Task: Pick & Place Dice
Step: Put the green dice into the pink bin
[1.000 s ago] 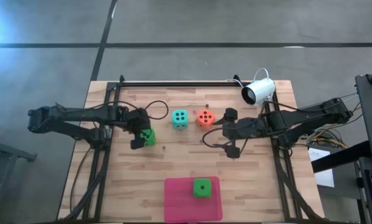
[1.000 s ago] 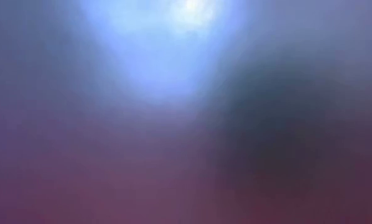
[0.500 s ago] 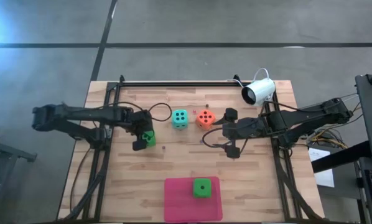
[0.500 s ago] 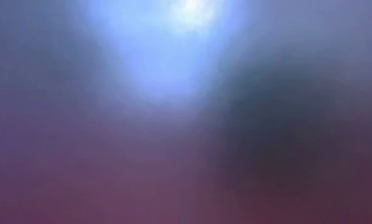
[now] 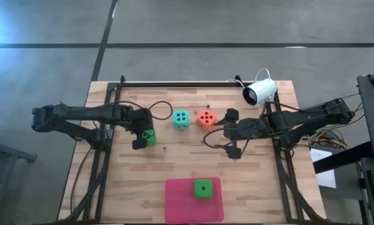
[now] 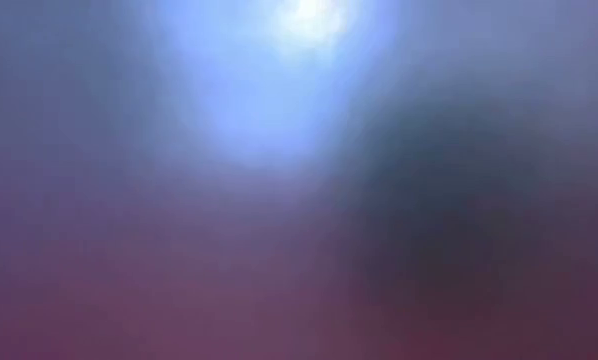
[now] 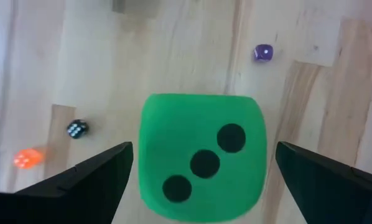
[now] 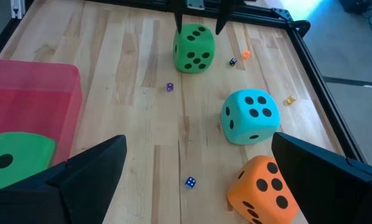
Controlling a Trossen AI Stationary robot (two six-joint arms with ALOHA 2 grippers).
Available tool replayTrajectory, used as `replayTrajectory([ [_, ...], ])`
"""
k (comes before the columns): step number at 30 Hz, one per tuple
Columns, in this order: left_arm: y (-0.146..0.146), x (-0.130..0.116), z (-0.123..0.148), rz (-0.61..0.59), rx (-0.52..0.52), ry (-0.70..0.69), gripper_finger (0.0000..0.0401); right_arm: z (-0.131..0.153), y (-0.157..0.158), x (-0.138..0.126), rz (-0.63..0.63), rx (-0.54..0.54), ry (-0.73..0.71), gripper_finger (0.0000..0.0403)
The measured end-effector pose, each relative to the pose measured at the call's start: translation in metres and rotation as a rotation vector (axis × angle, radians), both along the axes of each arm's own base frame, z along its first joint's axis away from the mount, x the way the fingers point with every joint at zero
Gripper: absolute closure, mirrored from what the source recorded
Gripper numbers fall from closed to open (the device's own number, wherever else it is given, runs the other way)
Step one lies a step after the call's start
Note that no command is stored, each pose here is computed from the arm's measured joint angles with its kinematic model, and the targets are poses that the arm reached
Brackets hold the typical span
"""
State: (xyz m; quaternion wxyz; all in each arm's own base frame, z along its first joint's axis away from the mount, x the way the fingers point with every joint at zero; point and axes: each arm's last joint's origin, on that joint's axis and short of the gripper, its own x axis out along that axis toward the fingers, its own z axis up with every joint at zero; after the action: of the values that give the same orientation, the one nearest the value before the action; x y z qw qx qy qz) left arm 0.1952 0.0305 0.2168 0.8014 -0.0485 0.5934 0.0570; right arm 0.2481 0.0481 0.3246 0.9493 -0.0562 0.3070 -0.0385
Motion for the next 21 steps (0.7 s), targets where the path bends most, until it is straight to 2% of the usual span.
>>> replayTrajectory([
  [11, -0.013, 0.0, 0.004, -0.059, 0.024, 0.023, 0.0011, 0.0, 0.0, 0.0, 0.0, 0.0, 0.0, 0.0003],
  [16, -0.011, -0.001, 0.001, -0.044, 0.084, 0.038, 0.0007, 0.0, 0.0, 0.0, 0.0, 0.0, 0.0, 0.0003],
  [21, -0.011, -0.003, -0.004, -0.039, 0.087, 0.051, 0.0008, 0.0, 0.0, 0.0, 0.0, 0.0, 0.0, 0.0003],
])
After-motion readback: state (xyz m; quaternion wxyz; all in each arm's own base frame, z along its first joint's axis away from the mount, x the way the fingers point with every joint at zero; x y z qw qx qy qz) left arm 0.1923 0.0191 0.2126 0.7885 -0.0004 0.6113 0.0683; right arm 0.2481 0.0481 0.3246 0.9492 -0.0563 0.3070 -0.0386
